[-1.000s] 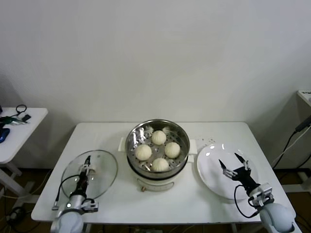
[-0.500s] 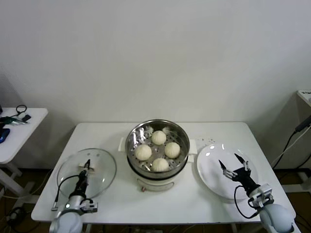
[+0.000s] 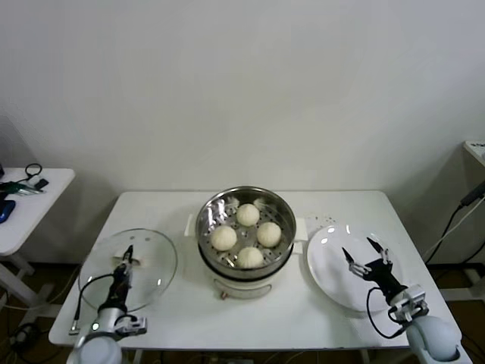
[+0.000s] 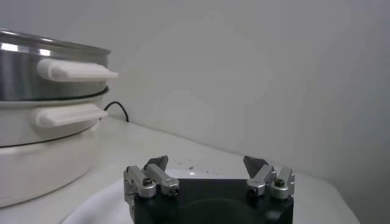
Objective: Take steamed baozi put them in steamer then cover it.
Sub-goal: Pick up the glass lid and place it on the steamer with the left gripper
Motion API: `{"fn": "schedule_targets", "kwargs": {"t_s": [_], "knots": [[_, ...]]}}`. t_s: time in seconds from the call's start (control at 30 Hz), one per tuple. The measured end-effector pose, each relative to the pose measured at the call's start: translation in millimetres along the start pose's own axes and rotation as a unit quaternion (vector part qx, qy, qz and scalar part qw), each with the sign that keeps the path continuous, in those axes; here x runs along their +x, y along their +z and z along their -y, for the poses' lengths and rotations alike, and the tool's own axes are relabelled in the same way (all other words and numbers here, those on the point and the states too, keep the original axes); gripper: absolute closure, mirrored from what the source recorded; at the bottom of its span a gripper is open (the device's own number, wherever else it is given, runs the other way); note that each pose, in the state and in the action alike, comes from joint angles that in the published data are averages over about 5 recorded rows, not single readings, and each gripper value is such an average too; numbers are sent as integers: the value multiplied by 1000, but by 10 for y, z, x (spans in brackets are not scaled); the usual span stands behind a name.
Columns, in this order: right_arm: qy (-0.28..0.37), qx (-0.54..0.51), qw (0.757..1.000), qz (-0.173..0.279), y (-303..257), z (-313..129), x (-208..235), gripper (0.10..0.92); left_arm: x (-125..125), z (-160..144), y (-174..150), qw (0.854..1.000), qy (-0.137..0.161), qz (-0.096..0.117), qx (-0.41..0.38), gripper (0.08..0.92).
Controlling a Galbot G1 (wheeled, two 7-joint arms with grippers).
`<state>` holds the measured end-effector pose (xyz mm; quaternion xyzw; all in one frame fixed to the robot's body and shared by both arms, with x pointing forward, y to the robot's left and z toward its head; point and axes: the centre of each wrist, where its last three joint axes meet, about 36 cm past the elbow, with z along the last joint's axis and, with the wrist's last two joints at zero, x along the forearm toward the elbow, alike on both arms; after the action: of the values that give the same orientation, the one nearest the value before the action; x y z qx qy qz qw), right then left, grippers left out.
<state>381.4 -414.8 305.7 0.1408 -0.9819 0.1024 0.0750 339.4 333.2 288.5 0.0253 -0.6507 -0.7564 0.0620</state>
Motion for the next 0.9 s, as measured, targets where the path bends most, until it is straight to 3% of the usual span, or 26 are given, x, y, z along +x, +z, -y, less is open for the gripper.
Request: {"fn": "schedule_targets", "kwargs": {"t_s": [0.6, 0.9], "knots": [[-13, 20, 1000, -3, -61, 112, -72, 200, 403, -1084, -197, 997, -62, -45, 5, 847], [-18, 28, 999, -6, -67, 153, -200, 200, 419, -1471, -469, 996, -84, -37, 7, 847]]}}
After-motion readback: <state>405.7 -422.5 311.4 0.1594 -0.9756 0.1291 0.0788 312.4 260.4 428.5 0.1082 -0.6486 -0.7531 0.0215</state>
